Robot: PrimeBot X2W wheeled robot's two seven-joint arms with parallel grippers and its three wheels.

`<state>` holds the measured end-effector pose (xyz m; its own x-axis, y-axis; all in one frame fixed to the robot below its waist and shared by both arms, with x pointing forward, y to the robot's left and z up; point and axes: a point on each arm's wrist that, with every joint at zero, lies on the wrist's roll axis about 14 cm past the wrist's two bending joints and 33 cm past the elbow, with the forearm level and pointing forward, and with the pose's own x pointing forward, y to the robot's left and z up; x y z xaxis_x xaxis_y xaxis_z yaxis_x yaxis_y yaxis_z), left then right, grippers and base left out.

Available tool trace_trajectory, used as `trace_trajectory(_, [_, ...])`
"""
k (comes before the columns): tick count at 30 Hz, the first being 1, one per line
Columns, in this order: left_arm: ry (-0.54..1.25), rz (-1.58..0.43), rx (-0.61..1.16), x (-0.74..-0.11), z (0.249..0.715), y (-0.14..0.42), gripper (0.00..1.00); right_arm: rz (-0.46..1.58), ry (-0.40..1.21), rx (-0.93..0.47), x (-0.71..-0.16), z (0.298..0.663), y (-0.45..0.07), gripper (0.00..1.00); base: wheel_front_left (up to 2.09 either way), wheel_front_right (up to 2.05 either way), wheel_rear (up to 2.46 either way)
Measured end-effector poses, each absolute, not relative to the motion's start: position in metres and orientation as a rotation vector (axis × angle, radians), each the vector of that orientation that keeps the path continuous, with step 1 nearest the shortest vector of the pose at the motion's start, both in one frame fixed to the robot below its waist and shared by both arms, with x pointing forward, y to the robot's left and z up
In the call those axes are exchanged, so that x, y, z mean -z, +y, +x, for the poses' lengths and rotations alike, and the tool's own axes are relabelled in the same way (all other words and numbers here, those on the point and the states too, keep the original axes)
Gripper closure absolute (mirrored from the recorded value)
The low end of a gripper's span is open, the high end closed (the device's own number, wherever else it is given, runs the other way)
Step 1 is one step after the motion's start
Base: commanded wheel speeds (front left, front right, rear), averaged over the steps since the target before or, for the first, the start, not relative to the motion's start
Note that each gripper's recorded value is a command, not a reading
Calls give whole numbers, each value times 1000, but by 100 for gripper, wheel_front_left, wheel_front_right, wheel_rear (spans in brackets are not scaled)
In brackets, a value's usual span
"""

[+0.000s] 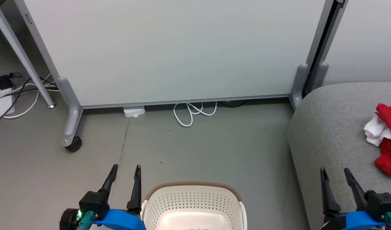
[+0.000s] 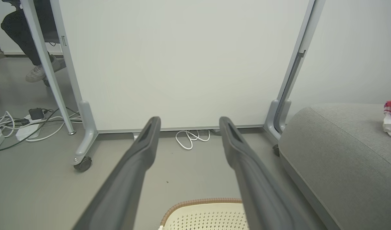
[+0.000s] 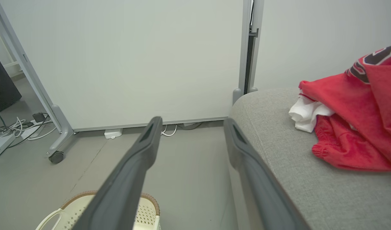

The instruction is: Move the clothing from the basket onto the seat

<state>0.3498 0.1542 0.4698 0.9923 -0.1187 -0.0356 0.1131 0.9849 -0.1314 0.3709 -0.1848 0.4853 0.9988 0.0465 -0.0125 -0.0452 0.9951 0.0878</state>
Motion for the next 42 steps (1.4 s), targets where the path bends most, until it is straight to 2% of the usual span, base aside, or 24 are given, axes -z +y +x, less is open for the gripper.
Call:
trace_trajectory(27, [78, -141, 89, -458, 344, 162, 0, 125, 25, -73, -480, 369, -174, 0, 0, 0, 0])
trace_trajectory(28, [79, -141, 89, -458, 344, 163, 100, 125, 26, -74, -480, 369, -174, 100, 0, 0, 0])
trace_trajectory(38, [245, -154, 74, -407, 310, 162, 100, 140, 148, -62, -443, 355, -173, 100, 0, 0, 0])
trace_trajectory(42, [279, -214, 45, -399, 305, 164, 100, 203, 180, -40, -436, 352, -175, 100, 0, 0, 0])
